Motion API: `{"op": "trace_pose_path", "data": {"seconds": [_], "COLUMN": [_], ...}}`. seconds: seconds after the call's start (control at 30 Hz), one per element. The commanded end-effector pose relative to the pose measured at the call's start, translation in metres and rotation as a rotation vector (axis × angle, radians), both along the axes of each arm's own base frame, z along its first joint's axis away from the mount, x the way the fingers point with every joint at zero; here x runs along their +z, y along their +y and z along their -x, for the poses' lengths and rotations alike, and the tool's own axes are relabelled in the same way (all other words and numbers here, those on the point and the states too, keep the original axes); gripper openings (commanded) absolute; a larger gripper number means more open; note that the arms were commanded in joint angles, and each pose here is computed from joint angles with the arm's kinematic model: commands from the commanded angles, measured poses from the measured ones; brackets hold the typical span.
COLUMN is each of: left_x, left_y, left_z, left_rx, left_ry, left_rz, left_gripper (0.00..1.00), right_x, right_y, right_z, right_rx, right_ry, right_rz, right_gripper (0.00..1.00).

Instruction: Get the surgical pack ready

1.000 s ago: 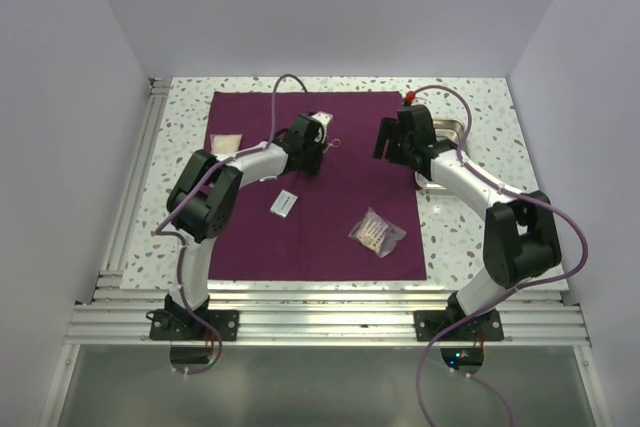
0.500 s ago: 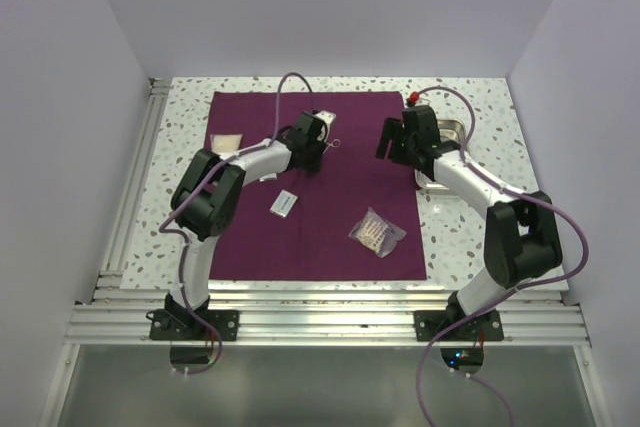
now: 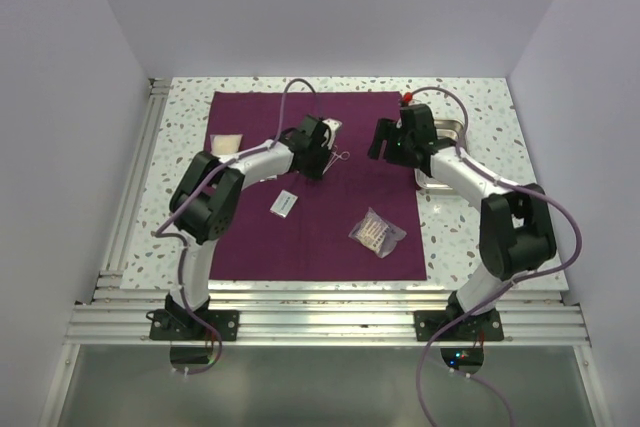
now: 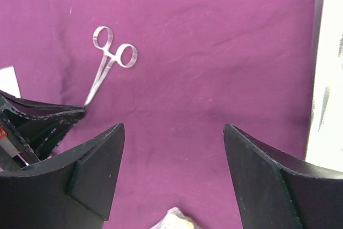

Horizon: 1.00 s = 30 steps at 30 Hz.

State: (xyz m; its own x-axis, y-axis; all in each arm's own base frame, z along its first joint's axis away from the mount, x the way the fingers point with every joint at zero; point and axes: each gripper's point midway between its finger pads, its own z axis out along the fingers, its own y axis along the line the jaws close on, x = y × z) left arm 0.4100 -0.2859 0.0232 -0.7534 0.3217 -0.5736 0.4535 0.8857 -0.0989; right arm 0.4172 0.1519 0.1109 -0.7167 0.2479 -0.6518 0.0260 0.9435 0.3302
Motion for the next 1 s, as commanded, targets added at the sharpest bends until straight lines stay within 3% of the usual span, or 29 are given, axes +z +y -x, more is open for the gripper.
{"op": "trace_pose_path", "data": {"seconds": [0.0, 0.2, 0.7, 0.97], "left_x": [0.026, 0.022, 0.033, 0.051], "left_y": [-0.011, -0.020, -0.039, -0.043], "left_z": [0.026, 0.046, 0.057, 0.055], "left_rx": [-0.040, -0.064, -0.047, -0.053], "left_ry": [0.056, 0.113, 0.151, 0.131], "left_rz": [0.087, 0.175, 0.330, 0.363], "left_gripper": [0.00, 0.00, 0.00, 0.00], "right_x": [0.010, 0.005, -0.043, -0.059], "right_y": [0.016, 0.033, 0.054, 0.053], "right_z": [-0.009, -0.011, 0.010, 0.016], "right_rx": [0.047, 0.096, 0.141, 0.139], "right_ry": [-0.008, 0.036, 0.206, 0.238], "right_rz": [-0.065, -0.147, -0.275, -0.268], "right_gripper": [0.79, 0.87, 0.85, 0.83]}}
